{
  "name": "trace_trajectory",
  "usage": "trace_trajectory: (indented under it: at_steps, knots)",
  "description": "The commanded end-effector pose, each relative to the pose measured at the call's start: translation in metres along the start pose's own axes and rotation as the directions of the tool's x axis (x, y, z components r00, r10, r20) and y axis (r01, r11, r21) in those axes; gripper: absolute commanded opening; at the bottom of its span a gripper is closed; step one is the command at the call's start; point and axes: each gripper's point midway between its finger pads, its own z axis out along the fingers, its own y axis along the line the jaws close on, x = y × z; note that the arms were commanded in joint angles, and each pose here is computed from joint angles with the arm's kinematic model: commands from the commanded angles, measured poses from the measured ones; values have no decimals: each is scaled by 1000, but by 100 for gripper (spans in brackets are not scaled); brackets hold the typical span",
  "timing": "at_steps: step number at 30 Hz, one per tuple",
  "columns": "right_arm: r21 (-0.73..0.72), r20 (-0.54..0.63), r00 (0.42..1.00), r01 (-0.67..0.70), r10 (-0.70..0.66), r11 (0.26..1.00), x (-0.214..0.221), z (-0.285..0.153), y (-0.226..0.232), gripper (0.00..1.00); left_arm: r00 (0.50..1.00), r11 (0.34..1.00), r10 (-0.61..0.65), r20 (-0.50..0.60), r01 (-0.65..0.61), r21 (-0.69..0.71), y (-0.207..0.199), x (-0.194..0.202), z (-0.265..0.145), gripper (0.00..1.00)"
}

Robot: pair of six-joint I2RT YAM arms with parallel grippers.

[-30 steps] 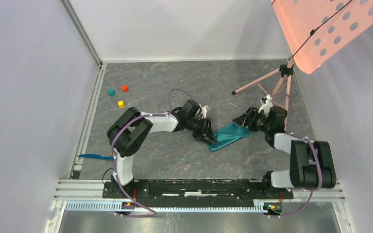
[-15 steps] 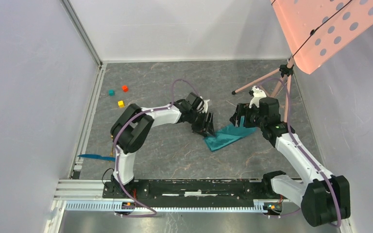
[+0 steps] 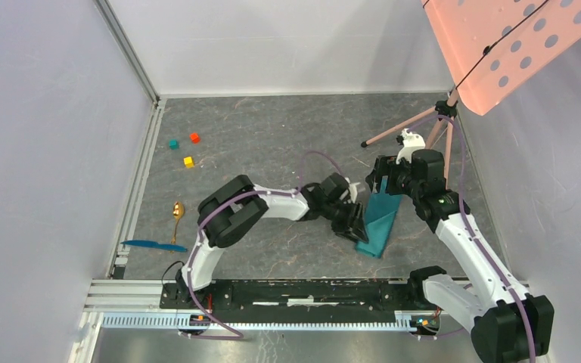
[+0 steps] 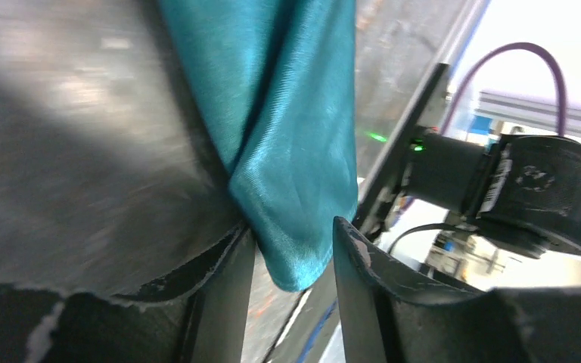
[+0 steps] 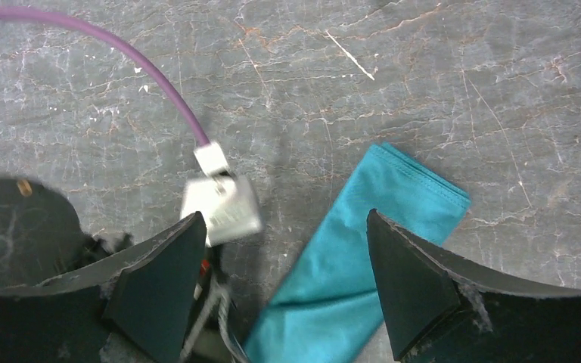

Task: Fold the napkin into a case and place the utensils inside
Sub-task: Rotate the smaller rectangle-folded napkin at the center of the board.

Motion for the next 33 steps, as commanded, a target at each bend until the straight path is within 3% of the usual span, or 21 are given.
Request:
trace_trajectory:
  at_steps: [1, 10, 17, 22, 26, 30, 33]
  knots:
    - [8, 70, 997, 34, -35, 999, -24, -10, 1, 84, 993, 981, -114, 33, 108, 162, -44, -2, 35, 53]
    - [22, 102, 994, 48, -50, 999, -30, -19, 0, 85, 987, 926, -163, 0, 153, 345, -100, -1, 79, 58]
    - [61, 142, 987, 63, -71, 996, -45, -29, -4, 85, 994, 973, -102, 44, 90, 212, -87, 7, 61, 71]
    - [35, 134, 989, 64, -68, 997, -46, -24, 1, 87, 995, 1000, -11, 96, 11, -1, -60, 32, -7, 76]
    - [-68, 113, 991, 82, -74, 994, -39, -18, 20, 87, 984, 974, 15, 177, 26, -227, -23, 52, -81, 79]
    - [-159, 91, 988, 140, -127, 977, -25, -15, 44, 87, 924, 895, -63, 378, 220, -388, 26, 53, -169, 83]
    - [-217, 78, 982, 185, -171, 959, -13, -13, 63, 87, 804, 764, -147, 576, 462, -451, 73, 57, -246, 84]
